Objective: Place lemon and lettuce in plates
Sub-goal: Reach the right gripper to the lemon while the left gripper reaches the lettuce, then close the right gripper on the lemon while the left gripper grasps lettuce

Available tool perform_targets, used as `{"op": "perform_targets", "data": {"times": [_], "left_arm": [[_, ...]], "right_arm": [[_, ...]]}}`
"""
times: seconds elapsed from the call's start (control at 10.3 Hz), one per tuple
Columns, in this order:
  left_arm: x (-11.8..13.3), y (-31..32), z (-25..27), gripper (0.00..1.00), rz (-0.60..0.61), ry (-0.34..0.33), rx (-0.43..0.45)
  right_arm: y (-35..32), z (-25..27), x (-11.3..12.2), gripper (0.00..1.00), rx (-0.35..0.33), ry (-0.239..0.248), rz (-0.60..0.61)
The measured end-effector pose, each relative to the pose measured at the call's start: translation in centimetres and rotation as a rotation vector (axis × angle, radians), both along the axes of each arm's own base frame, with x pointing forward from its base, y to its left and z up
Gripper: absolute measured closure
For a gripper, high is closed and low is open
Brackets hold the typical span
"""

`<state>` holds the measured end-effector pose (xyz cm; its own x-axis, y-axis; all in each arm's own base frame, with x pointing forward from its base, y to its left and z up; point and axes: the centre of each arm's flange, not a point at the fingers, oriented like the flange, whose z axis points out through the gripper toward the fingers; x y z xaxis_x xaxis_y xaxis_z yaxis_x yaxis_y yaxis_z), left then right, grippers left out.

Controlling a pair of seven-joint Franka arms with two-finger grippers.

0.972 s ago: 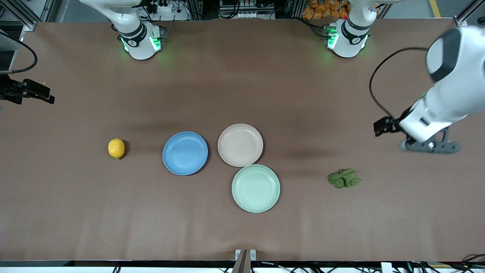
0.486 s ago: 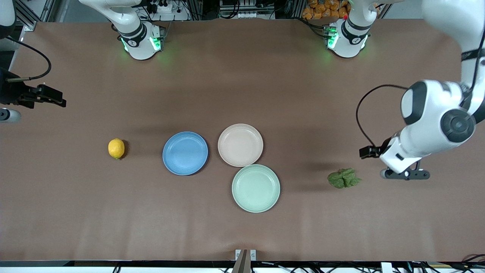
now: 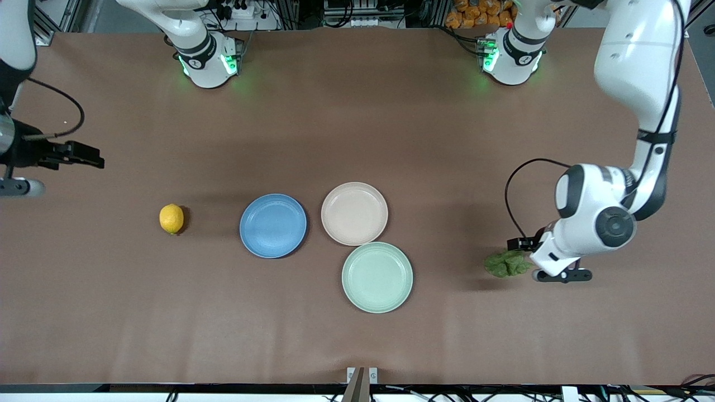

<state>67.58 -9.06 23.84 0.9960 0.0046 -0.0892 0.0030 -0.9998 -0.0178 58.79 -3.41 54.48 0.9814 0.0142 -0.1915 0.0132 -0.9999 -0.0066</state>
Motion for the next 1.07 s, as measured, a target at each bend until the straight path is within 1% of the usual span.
{"op": "perform_targets", "data": {"times": [0.19,0.29,0.39,0.58,0.87,1.07], "left_arm": [[0.7,-0.6,-2.1,0.0,0.005,-0.025,0.004],[0.9,-0.7,-2.9,0.0,0.021,-0.035,0.002],[1.1,-0.7,-3.4,0.0,0.041,-0.039,0.002],[1.3,-1.2,-3.9,0.0,0.072,-0.053,0.0],[1.3,-2.9,-4.8,0.0,0.098,-0.073,-0.006],[1.2,-3.2,-5.3,0.0,0.1,-0.071,-0.006]], "right_arm": [[-0.4,-3.7,1.7,0.0,-0.003,0.022,-0.005],[-0.5,-5.2,2.5,0.0,-0.005,0.022,-0.006],[-0.5,-6.8,3.3,0.0,-0.006,0.02,-0.005],[-0.4,-11.7,4.6,0.0,-0.01,-0.001,-0.001],[-0.3,-19.2,4.8,0.0,-0.014,-0.033,0.003],[-0.2,-23.5,4.7,0.0,-0.016,-0.063,0.009]]}}
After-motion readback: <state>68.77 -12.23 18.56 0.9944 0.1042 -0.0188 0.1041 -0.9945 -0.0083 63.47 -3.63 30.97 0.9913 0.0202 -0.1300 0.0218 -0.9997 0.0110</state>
